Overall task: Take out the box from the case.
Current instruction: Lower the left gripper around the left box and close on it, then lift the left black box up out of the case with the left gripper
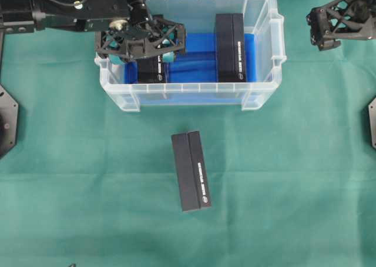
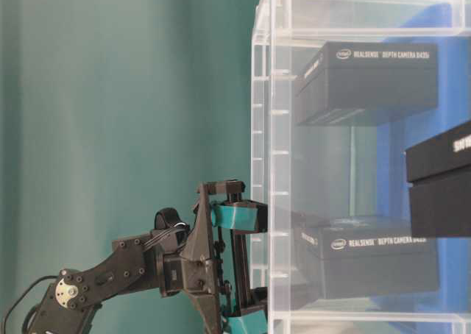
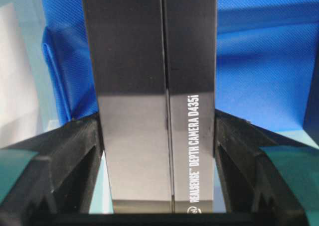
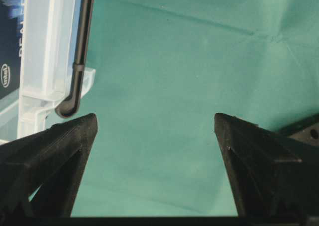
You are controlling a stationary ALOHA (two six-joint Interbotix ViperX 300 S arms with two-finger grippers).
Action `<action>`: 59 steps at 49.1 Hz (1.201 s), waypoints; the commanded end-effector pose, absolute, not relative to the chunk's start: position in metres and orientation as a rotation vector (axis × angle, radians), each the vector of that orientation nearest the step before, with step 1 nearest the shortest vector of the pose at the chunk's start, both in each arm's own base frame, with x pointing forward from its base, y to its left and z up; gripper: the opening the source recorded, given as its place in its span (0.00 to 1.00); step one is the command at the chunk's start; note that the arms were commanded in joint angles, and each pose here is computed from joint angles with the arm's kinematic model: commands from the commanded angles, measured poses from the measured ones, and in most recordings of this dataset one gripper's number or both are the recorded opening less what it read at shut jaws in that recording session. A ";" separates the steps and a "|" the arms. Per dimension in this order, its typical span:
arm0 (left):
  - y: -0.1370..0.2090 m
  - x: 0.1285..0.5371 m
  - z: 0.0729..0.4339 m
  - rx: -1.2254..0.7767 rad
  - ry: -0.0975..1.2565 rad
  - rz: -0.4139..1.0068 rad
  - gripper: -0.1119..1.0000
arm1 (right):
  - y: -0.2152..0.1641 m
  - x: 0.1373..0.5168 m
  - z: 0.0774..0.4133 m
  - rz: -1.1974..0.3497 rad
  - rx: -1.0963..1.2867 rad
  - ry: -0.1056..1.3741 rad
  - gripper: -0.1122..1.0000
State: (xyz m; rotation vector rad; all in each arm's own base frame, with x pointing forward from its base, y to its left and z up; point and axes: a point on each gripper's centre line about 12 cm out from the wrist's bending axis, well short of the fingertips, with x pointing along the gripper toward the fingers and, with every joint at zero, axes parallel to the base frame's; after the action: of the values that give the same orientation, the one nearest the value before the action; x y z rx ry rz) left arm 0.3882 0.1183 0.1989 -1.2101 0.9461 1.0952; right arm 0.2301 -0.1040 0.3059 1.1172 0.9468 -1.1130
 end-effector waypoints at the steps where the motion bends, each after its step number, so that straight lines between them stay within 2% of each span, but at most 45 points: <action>1: 0.119 0.390 0.200 -1.211 0.945 1.094 0.65 | -0.104 0.231 0.312 -1.096 1.120 0.923 0.94; 19: 0.112 0.375 0.215 -1.195 1.000 1.130 0.65 | -0.105 0.235 0.313 -1.075 1.121 0.891 0.94; 32: 0.114 0.381 0.238 -1.200 0.960 1.100 0.65 | -0.105 0.235 0.314 -1.075 1.118 0.887 0.94; 42: 0.115 0.380 0.287 -1.208 0.909 1.076 0.65 | -0.106 0.235 0.313 -1.078 1.117 0.888 0.94; 59: 0.111 0.353 0.382 -1.217 0.818 1.040 0.65 | -0.108 0.240 0.312 -1.066 1.113 0.867 0.94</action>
State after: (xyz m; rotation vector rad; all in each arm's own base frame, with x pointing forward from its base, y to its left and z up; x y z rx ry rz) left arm 0.3646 0.1118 0.3418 -1.2069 0.8946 1.0767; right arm 0.2371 -0.1071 0.3073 1.1166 0.8913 -1.0820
